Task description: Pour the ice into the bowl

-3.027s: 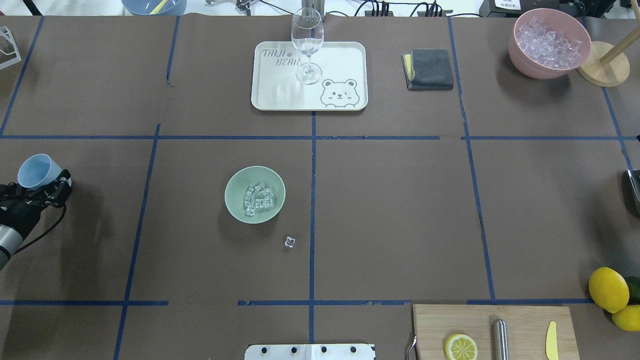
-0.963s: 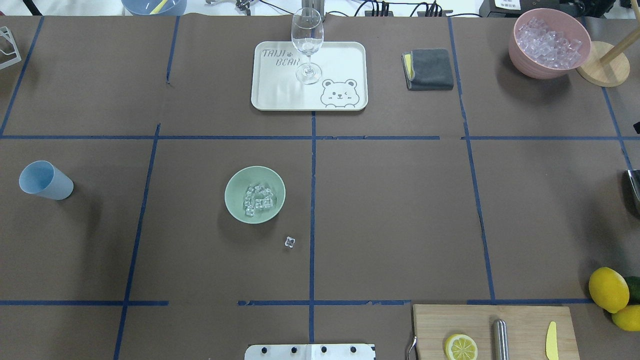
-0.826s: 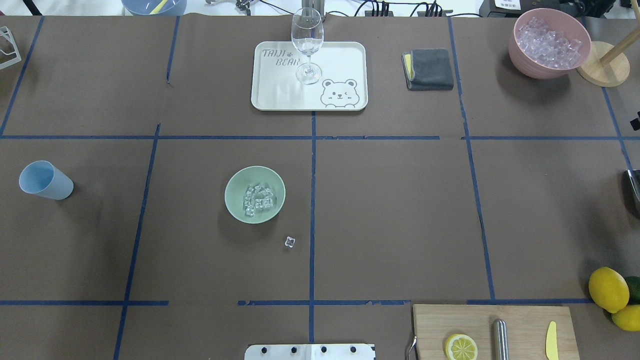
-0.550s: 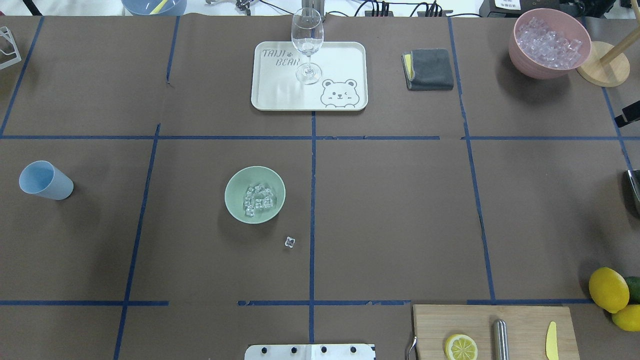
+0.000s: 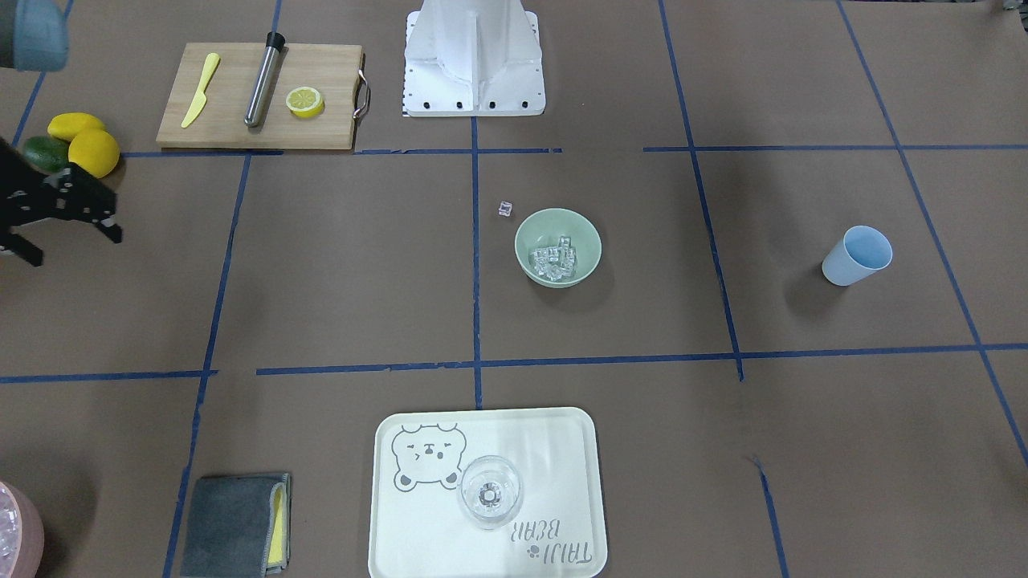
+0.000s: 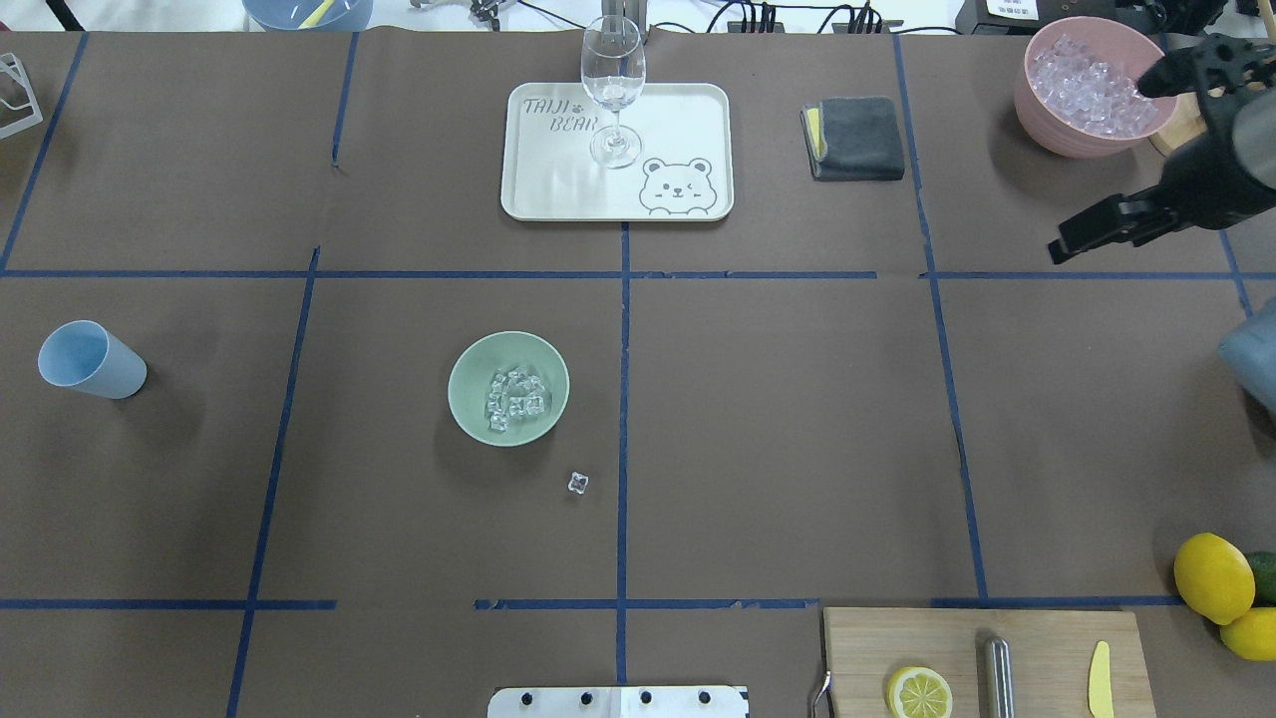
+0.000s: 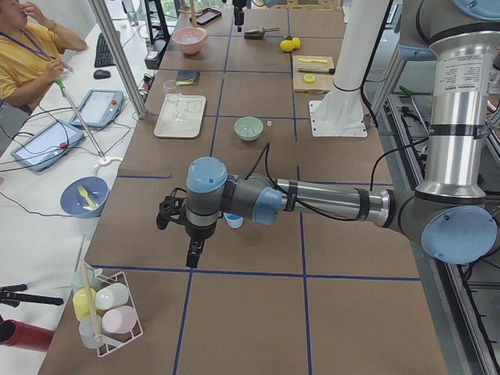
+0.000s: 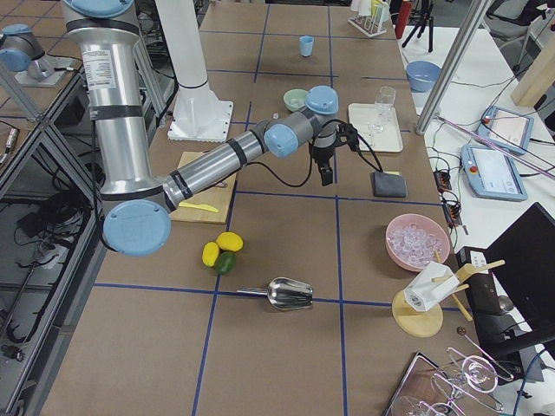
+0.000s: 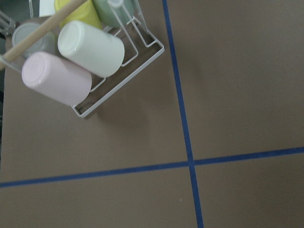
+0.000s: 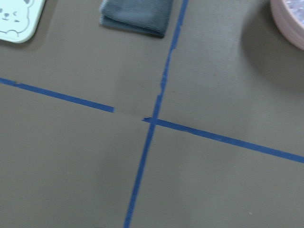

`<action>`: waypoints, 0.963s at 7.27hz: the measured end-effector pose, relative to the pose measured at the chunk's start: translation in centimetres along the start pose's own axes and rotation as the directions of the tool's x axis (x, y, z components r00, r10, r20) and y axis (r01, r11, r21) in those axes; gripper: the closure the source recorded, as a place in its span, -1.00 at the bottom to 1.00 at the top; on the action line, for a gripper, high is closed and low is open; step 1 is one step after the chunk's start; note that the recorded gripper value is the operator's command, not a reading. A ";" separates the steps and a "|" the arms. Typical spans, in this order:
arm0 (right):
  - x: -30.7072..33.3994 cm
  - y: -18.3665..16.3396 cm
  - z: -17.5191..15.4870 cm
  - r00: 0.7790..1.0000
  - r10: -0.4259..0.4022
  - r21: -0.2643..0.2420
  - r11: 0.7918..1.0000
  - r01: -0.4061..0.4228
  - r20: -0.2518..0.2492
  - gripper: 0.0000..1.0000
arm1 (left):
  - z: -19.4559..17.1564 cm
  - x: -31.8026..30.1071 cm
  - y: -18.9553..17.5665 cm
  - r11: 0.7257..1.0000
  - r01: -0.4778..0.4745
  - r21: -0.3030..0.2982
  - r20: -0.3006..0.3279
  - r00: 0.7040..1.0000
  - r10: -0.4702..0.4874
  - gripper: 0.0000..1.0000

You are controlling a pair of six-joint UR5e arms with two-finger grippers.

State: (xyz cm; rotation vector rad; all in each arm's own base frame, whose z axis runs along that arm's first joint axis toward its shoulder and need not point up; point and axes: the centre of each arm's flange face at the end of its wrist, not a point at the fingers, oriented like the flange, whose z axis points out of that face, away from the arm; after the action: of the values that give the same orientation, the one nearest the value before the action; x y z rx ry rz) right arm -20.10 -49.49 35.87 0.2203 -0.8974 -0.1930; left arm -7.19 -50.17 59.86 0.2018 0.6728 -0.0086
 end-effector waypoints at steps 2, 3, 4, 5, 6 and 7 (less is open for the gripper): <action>-12.8 -0.8 2.1 0.995 -0.024 -0.012 1.000 0.026 0.099 -1.00 | 0.1 0.0 0.3 0.999 0.019 -0.027 -0.029 0.999 -0.020 -1.00; -18.2 0.0 3.0 0.993 0.020 -0.008 1.000 -0.020 0.120 -1.00 | -0.1 0.2 0.1 1.000 0.016 -0.024 -0.034 0.999 -0.016 -1.00; -23.0 1.1 4.2 0.991 0.060 0.008 0.998 -0.061 0.119 -1.00 | -0.2 0.3 0.0 1.000 0.011 -0.020 -0.036 0.999 -0.012 -1.00; -27.1 2.2 5.9 0.991 0.090 0.028 0.995 -0.094 0.102 -0.99 | -0.2 0.4 -0.1 1.000 0.008 -0.017 -0.037 0.999 -0.009 -1.00; -30.6 2.4 7.6 0.989 0.123 0.034 0.991 -0.126 0.076 -0.96 | -0.3 0.5 -0.2 1.000 0.006 -0.015 -0.038 0.999 -0.007 -1.00; -34.3 1.7 9.1 0.987 0.154 0.034 0.987 -0.156 0.051 -0.93 | -0.3 0.6 -0.3 1.000 0.005 -0.014 -0.043 0.999 -0.006 -1.00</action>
State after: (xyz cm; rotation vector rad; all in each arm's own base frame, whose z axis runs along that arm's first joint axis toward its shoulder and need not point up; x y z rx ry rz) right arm -48.08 -39.99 16.07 0.1809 -0.9622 -0.0371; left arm -6.95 -50.33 59.24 0.1868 0.7161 -0.0048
